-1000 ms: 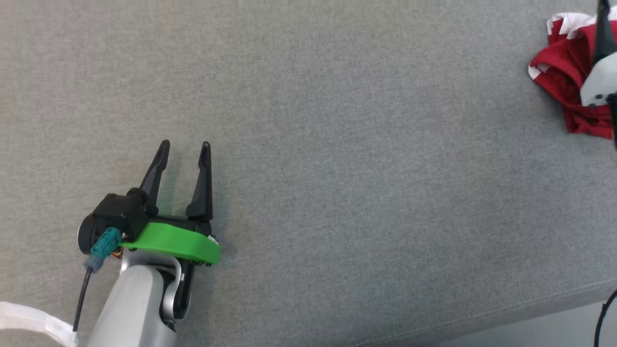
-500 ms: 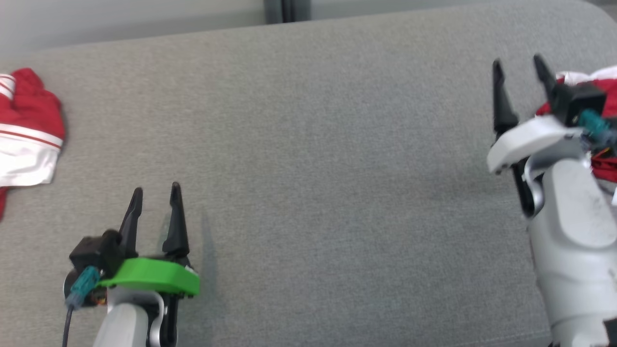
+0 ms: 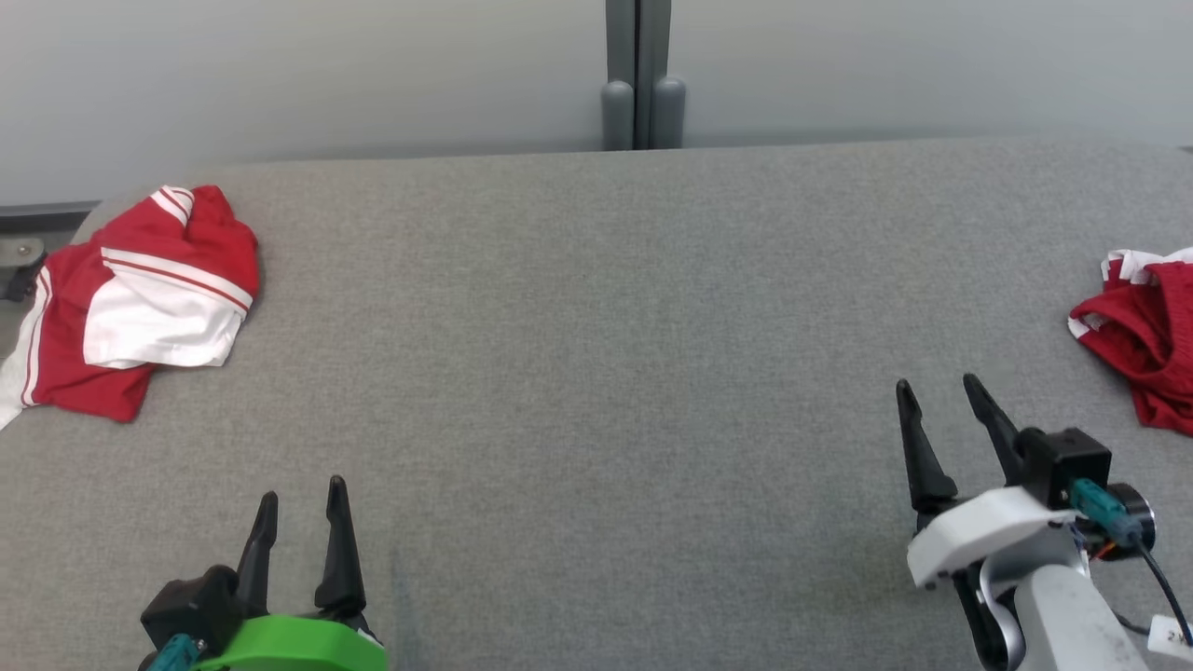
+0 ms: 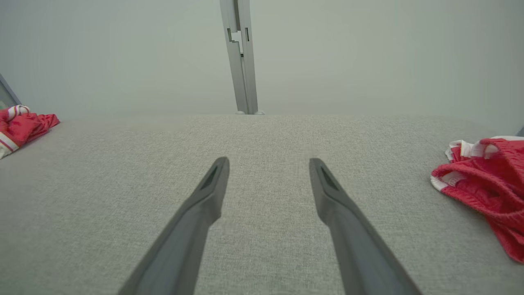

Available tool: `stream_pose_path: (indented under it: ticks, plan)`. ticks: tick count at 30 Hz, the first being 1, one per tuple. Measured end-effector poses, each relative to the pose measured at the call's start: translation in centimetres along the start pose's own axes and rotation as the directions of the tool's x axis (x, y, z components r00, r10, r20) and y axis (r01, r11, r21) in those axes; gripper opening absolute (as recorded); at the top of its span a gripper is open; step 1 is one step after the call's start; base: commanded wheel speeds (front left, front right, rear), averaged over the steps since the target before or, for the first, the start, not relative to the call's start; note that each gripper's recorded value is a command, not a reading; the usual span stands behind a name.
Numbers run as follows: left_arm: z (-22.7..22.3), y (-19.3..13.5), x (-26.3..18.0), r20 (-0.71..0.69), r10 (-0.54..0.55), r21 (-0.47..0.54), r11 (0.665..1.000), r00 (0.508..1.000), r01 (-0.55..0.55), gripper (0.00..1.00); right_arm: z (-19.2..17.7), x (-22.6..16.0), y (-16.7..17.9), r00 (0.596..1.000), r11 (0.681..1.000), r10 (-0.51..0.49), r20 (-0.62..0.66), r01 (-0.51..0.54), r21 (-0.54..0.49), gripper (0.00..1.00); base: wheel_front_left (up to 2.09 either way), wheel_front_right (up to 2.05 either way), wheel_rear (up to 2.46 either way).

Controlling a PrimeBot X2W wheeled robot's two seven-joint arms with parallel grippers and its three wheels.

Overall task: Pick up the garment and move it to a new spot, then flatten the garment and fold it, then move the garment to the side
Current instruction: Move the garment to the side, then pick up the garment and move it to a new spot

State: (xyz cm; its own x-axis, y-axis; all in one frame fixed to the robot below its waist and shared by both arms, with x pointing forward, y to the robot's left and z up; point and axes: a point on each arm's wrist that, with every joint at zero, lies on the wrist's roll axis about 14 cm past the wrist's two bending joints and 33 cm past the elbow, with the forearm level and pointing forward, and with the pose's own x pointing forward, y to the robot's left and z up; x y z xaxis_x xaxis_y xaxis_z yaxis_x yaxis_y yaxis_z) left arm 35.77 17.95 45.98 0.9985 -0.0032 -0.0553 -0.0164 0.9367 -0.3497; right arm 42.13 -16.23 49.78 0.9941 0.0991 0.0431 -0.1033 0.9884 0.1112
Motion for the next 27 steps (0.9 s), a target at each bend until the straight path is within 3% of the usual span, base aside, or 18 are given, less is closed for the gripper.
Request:
stream_pose_path:
  ticks: [11,27]
  plan:
    - [-0.2,-0.9,-1.7,-0.001,-0.026,-0.010,1.000,1.000,0.026,1.00,-0.7,-3.4,0.5,1.000,1.000,0.006,-0.017,-0.006,0.027,1.00,0.00,0.00,0.00]
    - [0.2,-0.6,-2.4,0.014,-0.016,-0.015,1.000,1.000,0.016,1.00,-0.9,-3.2,1.6,0.999,0.999,0.035,-0.021,-0.034,0.038,1.00,0.00,0.00,0.00]
